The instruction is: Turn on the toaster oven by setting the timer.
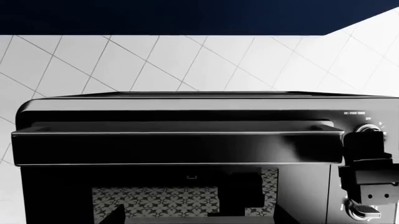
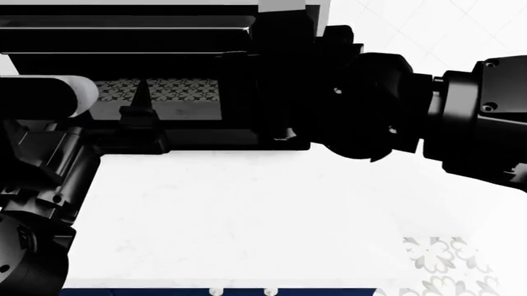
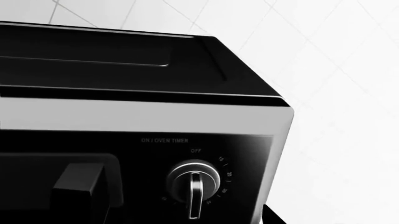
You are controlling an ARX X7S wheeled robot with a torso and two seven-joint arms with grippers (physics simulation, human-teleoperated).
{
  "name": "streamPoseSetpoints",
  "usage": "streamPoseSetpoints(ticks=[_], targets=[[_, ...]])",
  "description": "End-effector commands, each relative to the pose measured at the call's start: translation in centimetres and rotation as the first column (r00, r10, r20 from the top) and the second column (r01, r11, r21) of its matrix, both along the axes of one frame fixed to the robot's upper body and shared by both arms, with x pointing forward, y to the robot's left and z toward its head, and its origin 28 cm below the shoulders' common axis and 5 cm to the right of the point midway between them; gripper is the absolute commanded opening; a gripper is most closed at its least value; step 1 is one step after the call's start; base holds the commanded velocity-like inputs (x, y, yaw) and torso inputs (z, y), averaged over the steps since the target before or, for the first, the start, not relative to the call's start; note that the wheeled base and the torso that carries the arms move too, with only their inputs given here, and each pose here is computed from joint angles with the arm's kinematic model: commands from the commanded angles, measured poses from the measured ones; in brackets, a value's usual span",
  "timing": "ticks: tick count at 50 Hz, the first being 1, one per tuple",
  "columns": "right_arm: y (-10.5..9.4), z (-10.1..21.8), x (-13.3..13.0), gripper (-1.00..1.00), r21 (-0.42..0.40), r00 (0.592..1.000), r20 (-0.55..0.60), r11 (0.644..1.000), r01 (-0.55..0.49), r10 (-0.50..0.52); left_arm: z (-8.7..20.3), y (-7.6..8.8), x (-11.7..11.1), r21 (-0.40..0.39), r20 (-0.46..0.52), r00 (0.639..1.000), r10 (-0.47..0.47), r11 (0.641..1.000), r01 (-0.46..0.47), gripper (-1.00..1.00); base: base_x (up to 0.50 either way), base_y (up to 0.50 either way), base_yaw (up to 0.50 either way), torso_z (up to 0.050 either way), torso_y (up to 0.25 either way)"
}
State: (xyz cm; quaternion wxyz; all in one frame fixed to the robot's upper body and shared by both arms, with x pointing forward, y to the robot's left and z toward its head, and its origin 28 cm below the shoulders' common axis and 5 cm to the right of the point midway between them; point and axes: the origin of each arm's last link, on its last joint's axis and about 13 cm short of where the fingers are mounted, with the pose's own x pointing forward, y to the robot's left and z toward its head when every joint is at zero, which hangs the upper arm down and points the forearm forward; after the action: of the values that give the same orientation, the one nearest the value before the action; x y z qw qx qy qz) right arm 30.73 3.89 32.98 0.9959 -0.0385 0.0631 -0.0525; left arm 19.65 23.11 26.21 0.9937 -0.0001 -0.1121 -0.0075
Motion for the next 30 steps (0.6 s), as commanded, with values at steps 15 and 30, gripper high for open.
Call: streamPoseSetpoints(ticks=[15, 30], targets=[[0.16, -0.05, 0.09, -1.0, 0.006, 1.0, 0.004, 1.0, -0.018, 0.018, -0.22, 0.03, -0.1, -0.001, -0.003, 1.0, -0.002, 1.0, 0.002, 1.0, 0.0, 0.0, 0.0, 0.0, 0.0], [0.1, -0.17, 0.18, -1.0, 0.006, 1.0, 0.006, 1.0, -0.016, 0.016, -0.2, -0.05, 0.07, -0.001, -0.007, 1.0, -0.003, 1.0, 0.003, 1.0, 0.0, 0.0, 0.0, 0.0, 0.0]])
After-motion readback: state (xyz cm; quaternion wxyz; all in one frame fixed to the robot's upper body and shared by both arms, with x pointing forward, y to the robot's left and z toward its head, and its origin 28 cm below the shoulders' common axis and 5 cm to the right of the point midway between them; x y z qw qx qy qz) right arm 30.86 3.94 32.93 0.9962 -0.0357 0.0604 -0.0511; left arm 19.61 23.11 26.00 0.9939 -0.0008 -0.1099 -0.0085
